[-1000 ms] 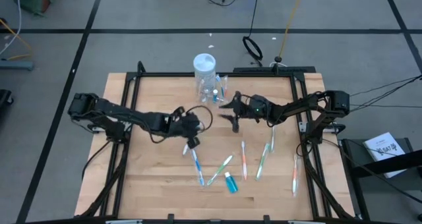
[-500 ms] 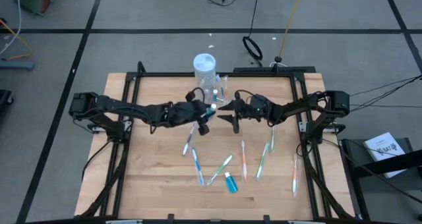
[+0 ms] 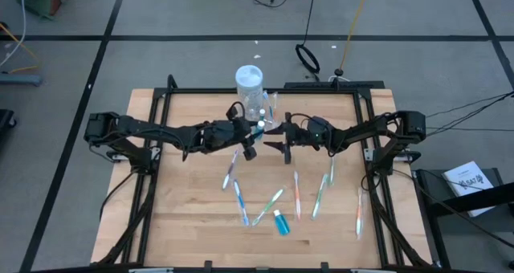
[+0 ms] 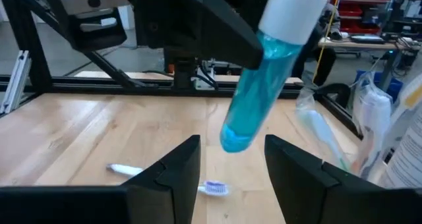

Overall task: Pick & Place toothbrushing station
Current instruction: Put the blue mouthwash bottle into the transparent organizer

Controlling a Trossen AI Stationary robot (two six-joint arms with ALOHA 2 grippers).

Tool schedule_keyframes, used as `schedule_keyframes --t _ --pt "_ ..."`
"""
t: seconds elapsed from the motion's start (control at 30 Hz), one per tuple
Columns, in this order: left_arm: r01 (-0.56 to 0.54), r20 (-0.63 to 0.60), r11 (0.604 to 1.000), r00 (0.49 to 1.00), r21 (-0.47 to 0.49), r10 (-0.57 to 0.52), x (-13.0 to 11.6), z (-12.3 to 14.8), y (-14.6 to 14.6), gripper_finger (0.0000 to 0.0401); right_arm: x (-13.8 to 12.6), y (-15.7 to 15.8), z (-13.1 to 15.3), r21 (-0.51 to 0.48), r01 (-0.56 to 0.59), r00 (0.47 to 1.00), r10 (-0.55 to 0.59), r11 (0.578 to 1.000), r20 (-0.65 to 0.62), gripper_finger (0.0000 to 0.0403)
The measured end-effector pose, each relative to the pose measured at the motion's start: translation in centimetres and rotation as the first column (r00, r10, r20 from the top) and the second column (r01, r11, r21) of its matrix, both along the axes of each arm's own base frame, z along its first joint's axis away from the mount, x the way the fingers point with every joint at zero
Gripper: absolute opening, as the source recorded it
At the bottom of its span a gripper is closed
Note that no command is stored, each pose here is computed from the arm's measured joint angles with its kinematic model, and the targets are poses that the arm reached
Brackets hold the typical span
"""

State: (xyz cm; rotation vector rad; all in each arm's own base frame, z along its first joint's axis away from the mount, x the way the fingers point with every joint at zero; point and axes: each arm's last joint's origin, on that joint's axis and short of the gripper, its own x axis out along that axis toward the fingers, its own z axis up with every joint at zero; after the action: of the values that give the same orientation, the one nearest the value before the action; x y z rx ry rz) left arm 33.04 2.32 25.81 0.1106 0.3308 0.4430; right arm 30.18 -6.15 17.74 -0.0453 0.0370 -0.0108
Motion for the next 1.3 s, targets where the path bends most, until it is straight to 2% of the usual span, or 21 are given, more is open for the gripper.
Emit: schedule_keyframes --t 0.1,0.27,0.33,0.43,0.77,0.93,1.03,1.13,1.3 --pt "0.0 -0.002 1.0 1.0 0.0 0.0 0.0 0.0 0.0 0.0143 0.0 -0.1 0.0 -0.002 0.028 1.0 -0.028 1.0 0.001 0.0178" --pt "0.001 -0.006 1.0 1.0 0.0 -0.001 0.0 -0.1 0.0 0.0143 -0.1 -0.5 0.0 0.0 0.182 0.983 -0.182 0.983 0.004 0.0214" --pt "0.001 -0.007 1.0 1.0 0.0 -0.001 0.0 -0.1 0.0 0.0143 0.0 -0.5 0.2 0.016 0.169 0.985 -0.169 0.986 0.025 0.0225" --pt "0.006 -0.015 1.0 1.0 0.016 -0.006 0.0 -0.1 0.0 0.0143 0.0 -0.2 0.5 0.031 0.083 0.995 -0.085 0.996 0.049 0.0234" --pt "0.039 -0.139 0.996 0.99 0.075 -0.028 -0.3 -0.8 -0.1 0.0143 -0.8 0.0 1.6 0.102 0.077 0.997 -0.078 0.992 0.004 0.0223" --pt "0.035 -0.138 0.989 0.99 0.144 -0.015 0.5 -1.5 -0.3 0.0143 -0.7 0.1 2.7 0.154 0.062 0.99 -0.08 0.986 0.113 0.0222" --pt "0.024 -0.162 0.978 0.987 0.208 0.01 1.1 -2.3 -0.6 0.0143 -0.4 0.4 2.4 0.133 0.113 0.985 -0.129 0.985 0.118 0.0222" --pt "-0.011 -0.131 0.972 0.99 0.233 0.042 1.6 -2.4 -0.8 0.0143 -0.4 0.5 2.3 0.09 0.191 0.974 -0.2 0.978 0.11 0.0222" --pt "-0.044 -0.082 0.973 0.994 0.228 0.065 1.7 -2.1 -0.8 0.0143 -0.4 0.7 2.3 0.082 0.185 0.976 -0.193 0.979 0.104 0.0221"
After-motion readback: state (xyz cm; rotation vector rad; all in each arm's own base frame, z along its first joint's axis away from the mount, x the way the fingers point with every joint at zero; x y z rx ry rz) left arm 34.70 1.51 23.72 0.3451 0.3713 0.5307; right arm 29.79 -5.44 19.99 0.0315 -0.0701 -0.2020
